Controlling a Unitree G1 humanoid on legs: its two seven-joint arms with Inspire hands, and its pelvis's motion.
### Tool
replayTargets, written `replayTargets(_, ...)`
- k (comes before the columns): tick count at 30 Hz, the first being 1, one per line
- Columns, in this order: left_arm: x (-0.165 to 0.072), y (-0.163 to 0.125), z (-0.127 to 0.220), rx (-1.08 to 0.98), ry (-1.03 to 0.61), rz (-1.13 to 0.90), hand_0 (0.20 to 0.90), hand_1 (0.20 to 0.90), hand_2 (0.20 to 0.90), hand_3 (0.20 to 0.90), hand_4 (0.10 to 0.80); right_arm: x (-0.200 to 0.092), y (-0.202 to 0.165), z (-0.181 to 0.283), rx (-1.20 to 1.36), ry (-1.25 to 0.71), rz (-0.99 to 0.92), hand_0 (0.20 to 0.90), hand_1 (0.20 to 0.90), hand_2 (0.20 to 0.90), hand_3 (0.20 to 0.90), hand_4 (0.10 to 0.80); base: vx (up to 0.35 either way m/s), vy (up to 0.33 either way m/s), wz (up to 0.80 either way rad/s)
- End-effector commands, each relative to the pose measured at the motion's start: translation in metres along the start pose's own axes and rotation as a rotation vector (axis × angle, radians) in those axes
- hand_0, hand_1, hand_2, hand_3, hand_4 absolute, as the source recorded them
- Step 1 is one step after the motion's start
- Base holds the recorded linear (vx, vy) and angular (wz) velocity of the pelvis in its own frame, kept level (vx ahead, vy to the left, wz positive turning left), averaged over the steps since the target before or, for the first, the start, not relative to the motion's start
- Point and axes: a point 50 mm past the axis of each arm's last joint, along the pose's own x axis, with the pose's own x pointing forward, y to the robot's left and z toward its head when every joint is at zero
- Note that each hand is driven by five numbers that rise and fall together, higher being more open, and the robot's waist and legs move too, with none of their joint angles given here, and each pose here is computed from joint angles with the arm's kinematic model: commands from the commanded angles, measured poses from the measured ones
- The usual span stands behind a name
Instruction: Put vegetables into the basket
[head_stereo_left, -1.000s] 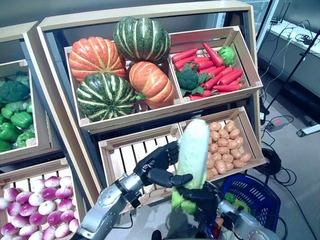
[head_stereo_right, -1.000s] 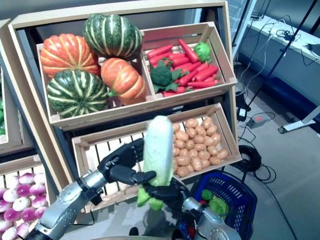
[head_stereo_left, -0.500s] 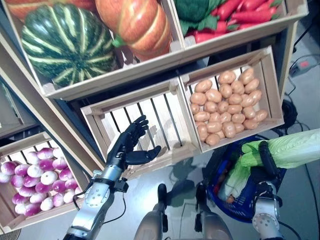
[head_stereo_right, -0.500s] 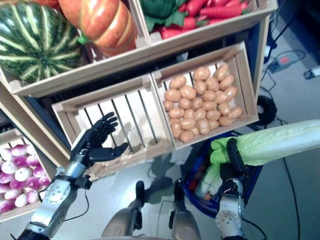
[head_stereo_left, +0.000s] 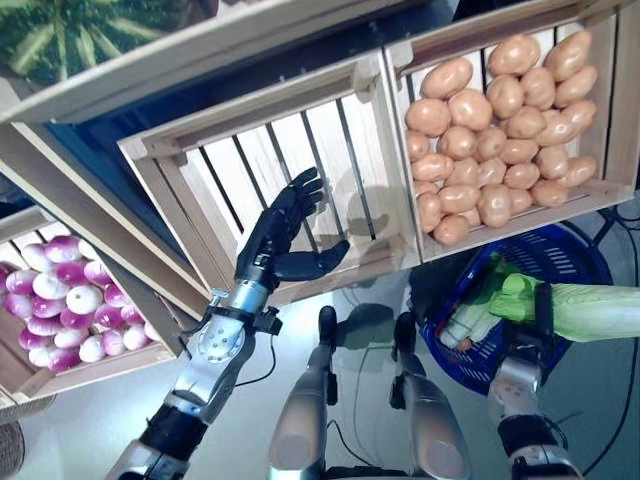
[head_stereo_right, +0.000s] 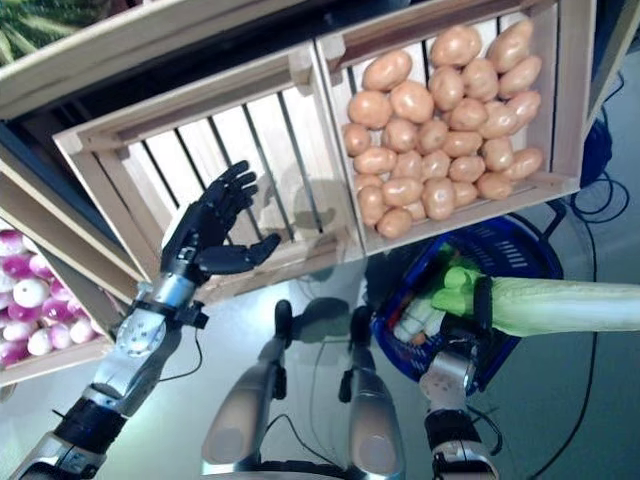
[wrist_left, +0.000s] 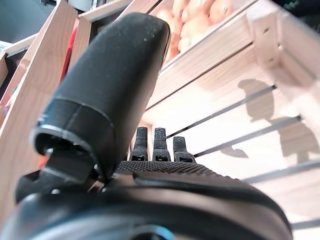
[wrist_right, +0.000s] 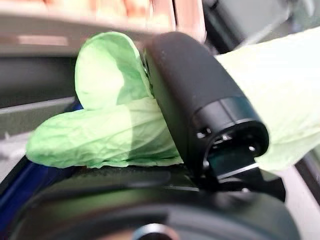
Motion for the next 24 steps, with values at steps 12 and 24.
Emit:
replayTargets(12, 0.028, -0.010, 0.060, 0.032, -0.394, 0.023, 0.900, 0.900, 0.900, 0.900, 0.800, 0.047, 0.037, 0.038, -0.105, 0.072, -0.323, 0.300, 0.300, 0.300, 0.300, 0.400, -0.030, -0.026, 0.17)
replayTargets(24, 0.026, -0.005, 0.061, 0.108, -0.402, 0.075, 0.900, 0.900, 0.900, 0.900, 0.800, 0.046, 0.016, 0.063, -0.400, 0.092, -0.615, 0.300, 0.300, 0.300, 0.300, 0.400, -0.028, -0.035, 0.07)
